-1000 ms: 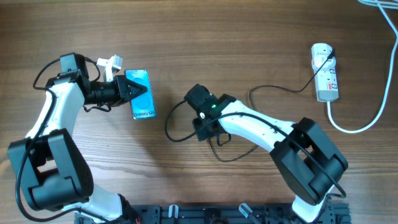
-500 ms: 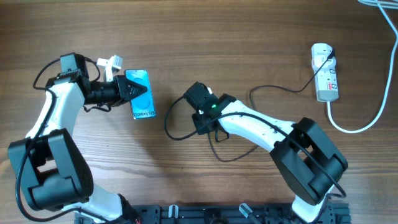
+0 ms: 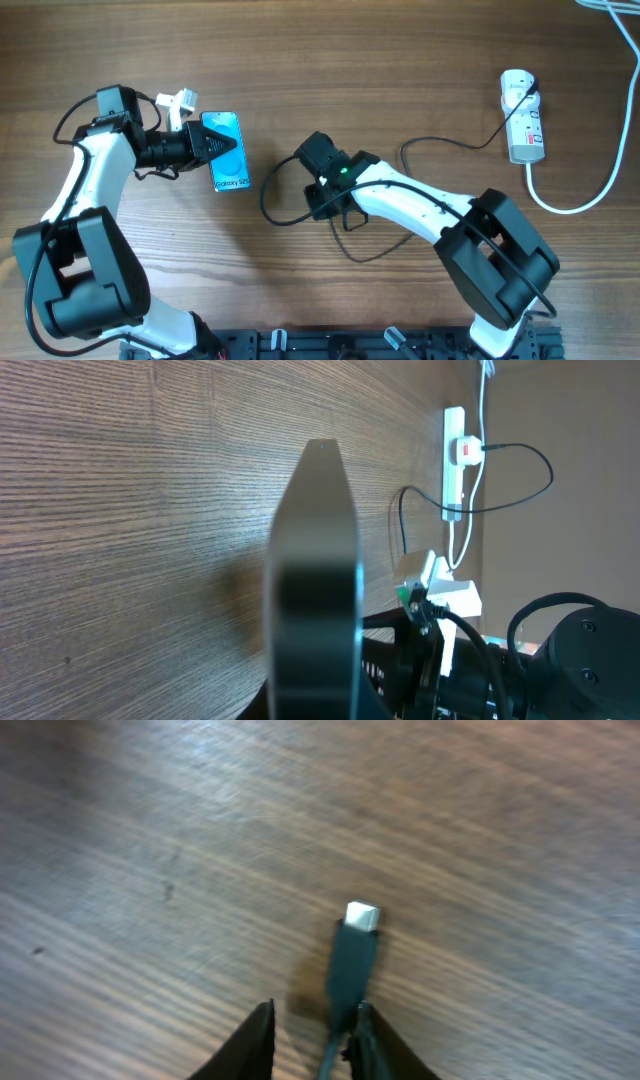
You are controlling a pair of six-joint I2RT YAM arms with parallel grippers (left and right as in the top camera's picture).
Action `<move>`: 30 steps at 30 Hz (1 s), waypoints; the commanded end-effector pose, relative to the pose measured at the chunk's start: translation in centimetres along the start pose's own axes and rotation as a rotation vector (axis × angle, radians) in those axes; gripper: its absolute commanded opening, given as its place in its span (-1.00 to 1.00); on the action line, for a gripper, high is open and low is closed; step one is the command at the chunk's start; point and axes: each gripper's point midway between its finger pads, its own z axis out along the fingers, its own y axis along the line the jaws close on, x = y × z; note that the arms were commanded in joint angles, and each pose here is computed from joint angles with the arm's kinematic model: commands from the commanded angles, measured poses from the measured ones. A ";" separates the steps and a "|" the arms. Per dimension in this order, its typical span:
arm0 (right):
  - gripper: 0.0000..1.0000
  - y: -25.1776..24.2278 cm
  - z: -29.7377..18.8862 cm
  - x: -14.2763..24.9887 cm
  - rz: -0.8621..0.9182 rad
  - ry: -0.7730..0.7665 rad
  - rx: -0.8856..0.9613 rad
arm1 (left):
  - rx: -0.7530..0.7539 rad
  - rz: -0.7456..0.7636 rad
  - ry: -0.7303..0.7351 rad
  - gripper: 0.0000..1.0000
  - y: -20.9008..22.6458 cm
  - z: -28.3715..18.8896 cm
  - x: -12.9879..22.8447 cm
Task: Plug charger to phone and switch on socket
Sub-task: 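Lift the plug with the right gripper and carry it toward the phone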
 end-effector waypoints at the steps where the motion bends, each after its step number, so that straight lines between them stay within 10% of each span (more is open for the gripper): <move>1: -0.37 0.5 0.9 1.1 0.012 0.053 -0.033 | 0.037 0.035 -0.014 -0.92 -1.0 -0.3 -0.2; 8: 0.32 -1.5 0.9 0.2 0.007 -0.001 0.081 | 0.037 0.033 -0.013 -0.92 -1.0 -0.3 -0.2; 11: 1.00 -1.4 0.9 0.1 0.011 -0.003 0.079 | 0.037 0.028 -0.010 -0.92 -1.0 -0.3 -0.1; 14: 1.00 -1.3 0.9 -0.1 0.009 -0.012 0.070 | 0.038 0.028 -0.010 -0.92 -1.1 -0.3 -0.1; 16: 0.96 -1.2 0.9 -0.2 0.010 -0.016 0.065 | 0.038 0.028 -0.010 -0.92 -1.1 -0.3 -0.1; 20: -0.04 -1.2 0.9 -0.2 0.034 -0.017 0.066 | 0.038 0.028 -0.010 -0.92 -1.1 -0.3 -0.1; 30: -0.38 -2.0 2.9 1.3 0.118 0.049 0.099 | 0.038 0.028 -0.010 -0.92 -1.1 -0.3 -0.1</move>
